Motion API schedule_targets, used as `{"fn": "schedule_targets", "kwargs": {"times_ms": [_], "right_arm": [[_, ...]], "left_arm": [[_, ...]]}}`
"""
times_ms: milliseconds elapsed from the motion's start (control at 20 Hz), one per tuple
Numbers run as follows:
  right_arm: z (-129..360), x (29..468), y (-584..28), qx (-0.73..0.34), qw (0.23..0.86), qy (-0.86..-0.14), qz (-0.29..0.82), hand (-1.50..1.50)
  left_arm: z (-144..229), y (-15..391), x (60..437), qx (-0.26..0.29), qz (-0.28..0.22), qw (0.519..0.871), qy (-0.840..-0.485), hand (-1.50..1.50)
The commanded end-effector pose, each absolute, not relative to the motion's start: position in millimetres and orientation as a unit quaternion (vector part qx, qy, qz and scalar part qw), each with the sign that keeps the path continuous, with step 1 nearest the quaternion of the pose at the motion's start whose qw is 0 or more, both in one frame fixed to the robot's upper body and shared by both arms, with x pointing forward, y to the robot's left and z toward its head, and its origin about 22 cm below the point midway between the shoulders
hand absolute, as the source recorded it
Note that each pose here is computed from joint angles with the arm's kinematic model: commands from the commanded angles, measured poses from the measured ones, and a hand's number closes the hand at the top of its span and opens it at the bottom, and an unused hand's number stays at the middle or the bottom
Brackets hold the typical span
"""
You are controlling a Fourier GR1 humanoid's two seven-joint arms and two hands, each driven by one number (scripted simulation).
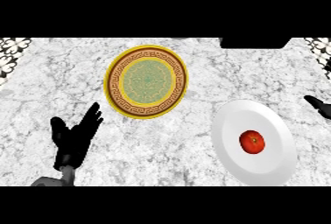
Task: Pick the tomato from the plate and place it in the plate
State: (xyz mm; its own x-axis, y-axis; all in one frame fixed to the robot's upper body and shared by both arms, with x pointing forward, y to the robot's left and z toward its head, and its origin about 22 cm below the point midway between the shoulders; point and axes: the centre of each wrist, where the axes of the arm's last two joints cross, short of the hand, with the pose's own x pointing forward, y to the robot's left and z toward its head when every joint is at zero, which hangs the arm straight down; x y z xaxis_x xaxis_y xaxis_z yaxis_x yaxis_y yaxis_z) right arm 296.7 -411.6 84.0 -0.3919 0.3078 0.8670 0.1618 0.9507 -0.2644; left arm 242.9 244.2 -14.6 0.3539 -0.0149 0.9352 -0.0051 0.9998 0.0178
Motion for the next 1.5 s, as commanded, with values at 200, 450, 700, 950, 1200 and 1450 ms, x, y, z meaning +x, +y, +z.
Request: {"fn": "schedule_targets", "kwargs": {"times_ms": [200, 450, 700, 950, 1200, 1450], "right_arm": [[82.3, 282.2, -448.4, -0.140, 0.549, -0.806, 0.171, -1.50], [119.0, 270.9, -456.2, -0.159, 0.590, -0.705, 0.360, -1.50], [130.9, 276.7, -407.2, -0.175, 0.590, -0.662, 0.427, -1.50], [113.5, 277.9, -364.2, -0.199, 0.594, -0.628, 0.461, -1.50], [96.7, 247.6, -340.1, -0.211, 0.603, -0.617, 0.459, -1.50], [82.1, 255.3, -303.1, -0.219, 0.622, -0.573, 0.487, -1.50]], "left_arm": [[-33.8, 247.0, 234.5, 0.001, -0.004, 0.828, -0.561, 0.00], [-32.0, 228.9, 236.5, 0.007, 0.002, 0.828, -0.561, 0.00], [-35.5, 241.5, 231.5, 0.000, 0.001, 0.829, -0.559, 0.00], [-40.9, 242.6, 238.8, 0.000, -0.001, 0.832, -0.555, 0.00], [-42.0, 248.8, 229.1, 0.010, -0.003, 0.831, -0.556, 0.00], [-19.0, 231.7, 226.8, -0.004, -0.005, 0.829, -0.559, 0.00]]}}
